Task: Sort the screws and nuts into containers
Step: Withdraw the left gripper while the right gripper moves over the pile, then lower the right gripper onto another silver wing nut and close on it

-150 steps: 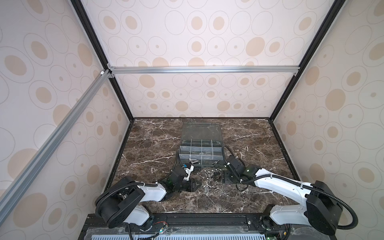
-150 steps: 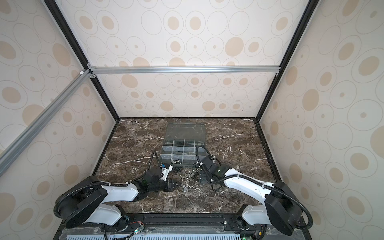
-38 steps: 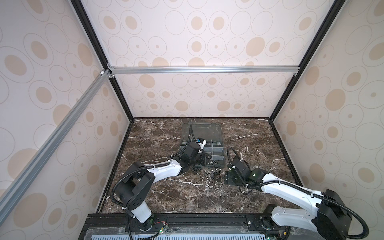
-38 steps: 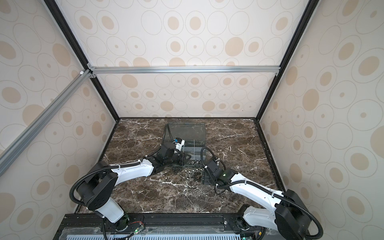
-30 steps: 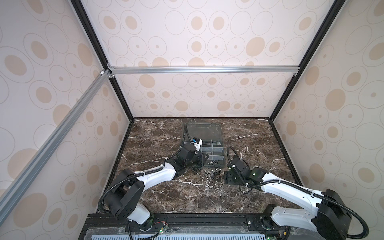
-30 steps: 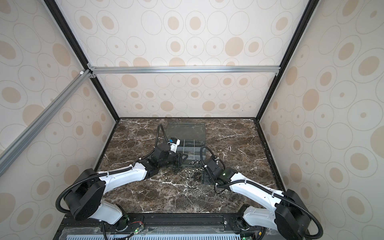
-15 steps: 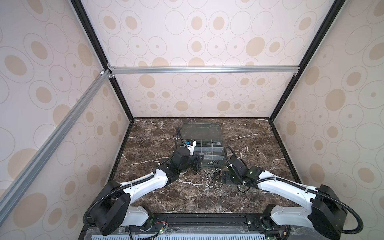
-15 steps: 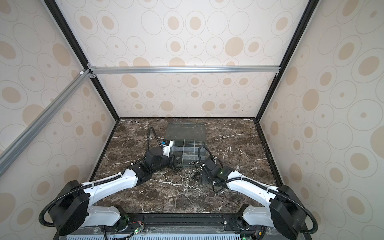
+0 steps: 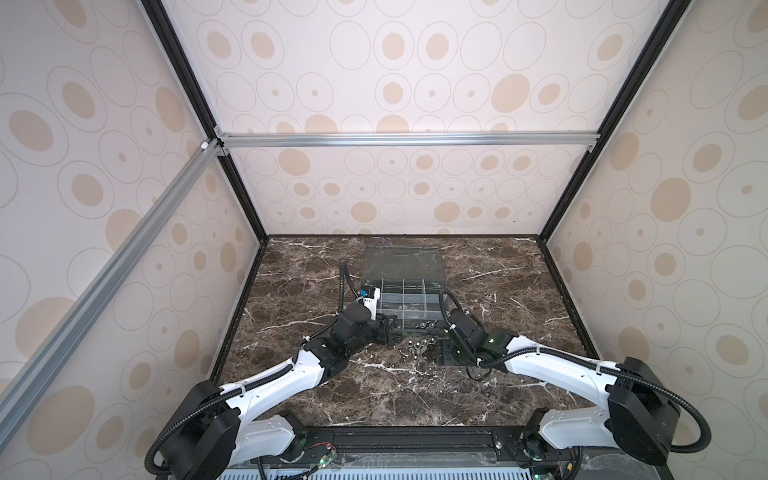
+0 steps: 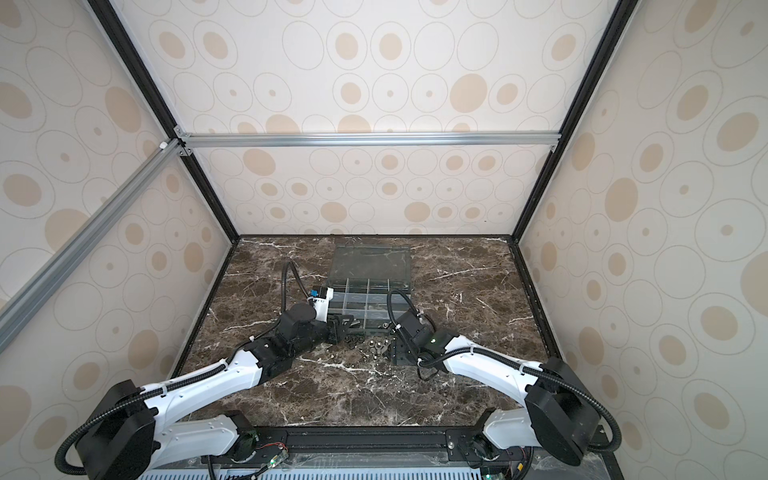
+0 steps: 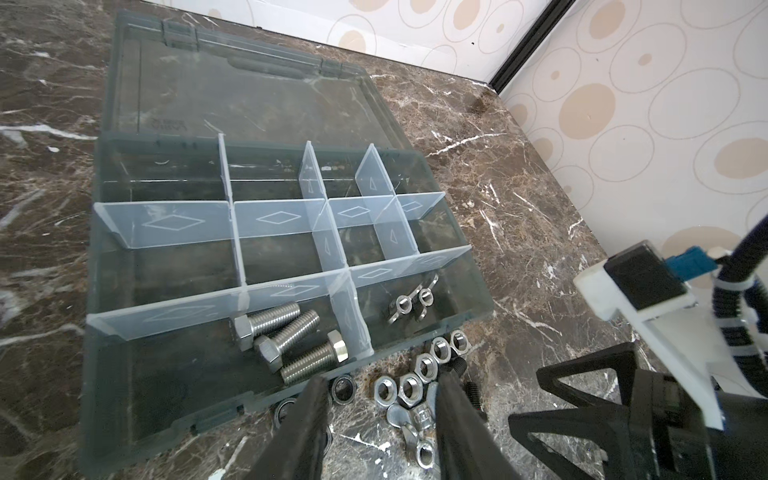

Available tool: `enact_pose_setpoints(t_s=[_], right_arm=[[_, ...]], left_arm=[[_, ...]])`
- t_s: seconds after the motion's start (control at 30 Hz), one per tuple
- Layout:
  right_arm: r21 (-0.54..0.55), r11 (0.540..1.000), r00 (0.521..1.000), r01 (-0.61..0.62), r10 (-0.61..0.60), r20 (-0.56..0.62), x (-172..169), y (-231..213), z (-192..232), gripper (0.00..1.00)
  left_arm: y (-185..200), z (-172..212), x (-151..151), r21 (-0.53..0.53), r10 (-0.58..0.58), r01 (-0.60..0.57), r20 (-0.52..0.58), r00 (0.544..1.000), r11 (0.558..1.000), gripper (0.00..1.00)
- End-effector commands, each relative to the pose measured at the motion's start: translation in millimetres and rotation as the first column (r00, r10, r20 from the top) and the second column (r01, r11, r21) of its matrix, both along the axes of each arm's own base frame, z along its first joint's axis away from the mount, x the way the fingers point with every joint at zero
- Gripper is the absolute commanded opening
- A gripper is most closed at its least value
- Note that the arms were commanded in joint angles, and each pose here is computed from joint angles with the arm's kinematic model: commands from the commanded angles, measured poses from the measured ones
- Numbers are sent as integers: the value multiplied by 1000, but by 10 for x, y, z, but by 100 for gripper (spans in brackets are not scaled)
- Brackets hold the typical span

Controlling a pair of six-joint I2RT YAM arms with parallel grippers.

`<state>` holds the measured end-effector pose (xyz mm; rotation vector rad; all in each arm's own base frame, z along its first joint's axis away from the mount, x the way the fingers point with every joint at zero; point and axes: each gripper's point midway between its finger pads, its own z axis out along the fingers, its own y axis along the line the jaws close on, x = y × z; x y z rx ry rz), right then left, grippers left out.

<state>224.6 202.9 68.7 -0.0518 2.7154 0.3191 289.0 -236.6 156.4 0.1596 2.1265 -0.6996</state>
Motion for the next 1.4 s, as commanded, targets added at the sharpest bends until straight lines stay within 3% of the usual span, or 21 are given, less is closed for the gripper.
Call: enact_pose_setpoints(t_s=[0.0, 1.0, 1.37], right_arm=[[7, 1000, 1000, -29, 29, 7, 12, 99, 49, 76], [-44, 974, 974, -224, 224, -19, -220, 581, -37, 75], [-62, 952, 953, -301, 300, -30, -171, 812, -40, 66]], left_arm=[[106, 0, 12, 3, 45, -45, -3, 999, 999, 43], [393, -125, -63, 10, 132, -132, -3, 991, 991, 44], [535, -144, -113, 2, 174, -174, 3, 985, 985, 45]])
